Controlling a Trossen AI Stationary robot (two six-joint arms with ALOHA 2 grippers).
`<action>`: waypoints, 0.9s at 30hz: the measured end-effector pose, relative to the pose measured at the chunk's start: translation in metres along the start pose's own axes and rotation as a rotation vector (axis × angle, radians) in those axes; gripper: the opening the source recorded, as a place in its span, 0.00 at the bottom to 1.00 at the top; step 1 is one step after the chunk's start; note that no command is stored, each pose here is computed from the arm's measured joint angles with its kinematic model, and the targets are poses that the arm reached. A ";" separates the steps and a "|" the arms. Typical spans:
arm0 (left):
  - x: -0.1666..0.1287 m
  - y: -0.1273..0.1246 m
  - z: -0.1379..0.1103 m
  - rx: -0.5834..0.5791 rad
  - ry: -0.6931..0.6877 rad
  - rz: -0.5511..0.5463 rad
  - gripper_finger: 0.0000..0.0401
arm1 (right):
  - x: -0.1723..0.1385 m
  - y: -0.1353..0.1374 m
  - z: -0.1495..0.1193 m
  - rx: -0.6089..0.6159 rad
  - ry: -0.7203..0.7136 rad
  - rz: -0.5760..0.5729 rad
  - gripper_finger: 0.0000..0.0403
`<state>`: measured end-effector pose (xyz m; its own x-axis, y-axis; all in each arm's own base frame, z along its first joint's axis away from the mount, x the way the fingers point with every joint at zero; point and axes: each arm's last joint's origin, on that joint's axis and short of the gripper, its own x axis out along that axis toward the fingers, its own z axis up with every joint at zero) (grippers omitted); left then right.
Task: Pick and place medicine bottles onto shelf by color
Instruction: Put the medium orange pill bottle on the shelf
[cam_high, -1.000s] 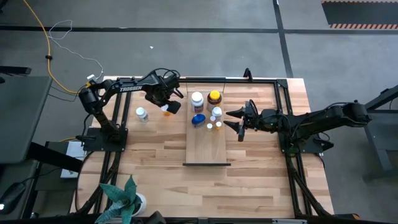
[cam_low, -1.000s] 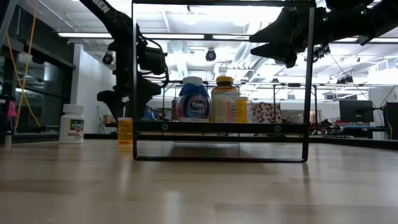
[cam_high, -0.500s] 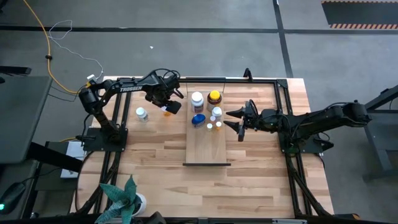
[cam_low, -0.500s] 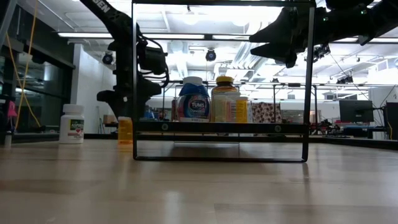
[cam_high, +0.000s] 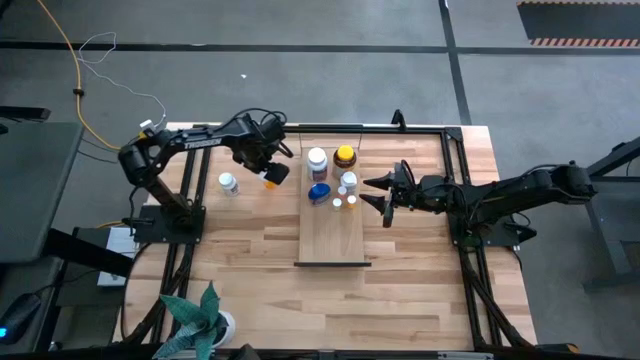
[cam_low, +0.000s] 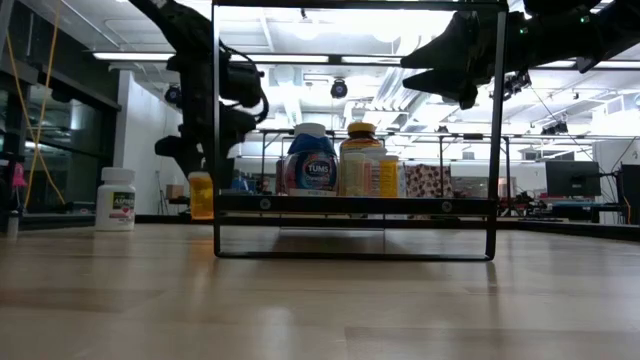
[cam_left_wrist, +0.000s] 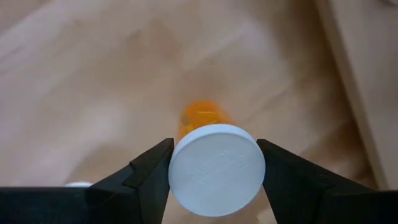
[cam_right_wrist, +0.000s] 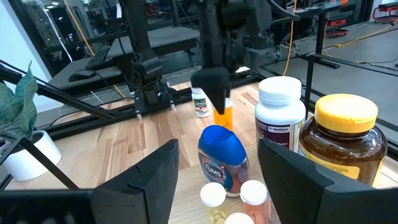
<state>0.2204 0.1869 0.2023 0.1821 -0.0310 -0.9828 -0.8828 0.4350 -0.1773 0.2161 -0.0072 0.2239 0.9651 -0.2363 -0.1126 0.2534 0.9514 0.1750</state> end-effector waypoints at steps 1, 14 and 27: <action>-0.004 0.000 -0.002 0.004 -0.001 -0.009 0.52 | 0.000 0.000 0.000 0.000 0.000 0.000 0.52; -0.047 -0.057 -0.064 0.185 -0.039 -0.151 0.53 | 0.000 0.000 0.000 0.000 0.000 0.000 0.52; -0.064 -0.154 -0.088 0.430 -0.147 -0.333 0.53 | 0.000 0.000 0.000 0.007 -0.003 0.000 0.52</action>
<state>0.3068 0.0429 0.2875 0.5065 -0.1172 -0.8542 -0.5171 0.7515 -0.4097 0.2162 -0.0072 0.2242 0.9654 -0.2365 -0.1099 0.2535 0.9502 0.1815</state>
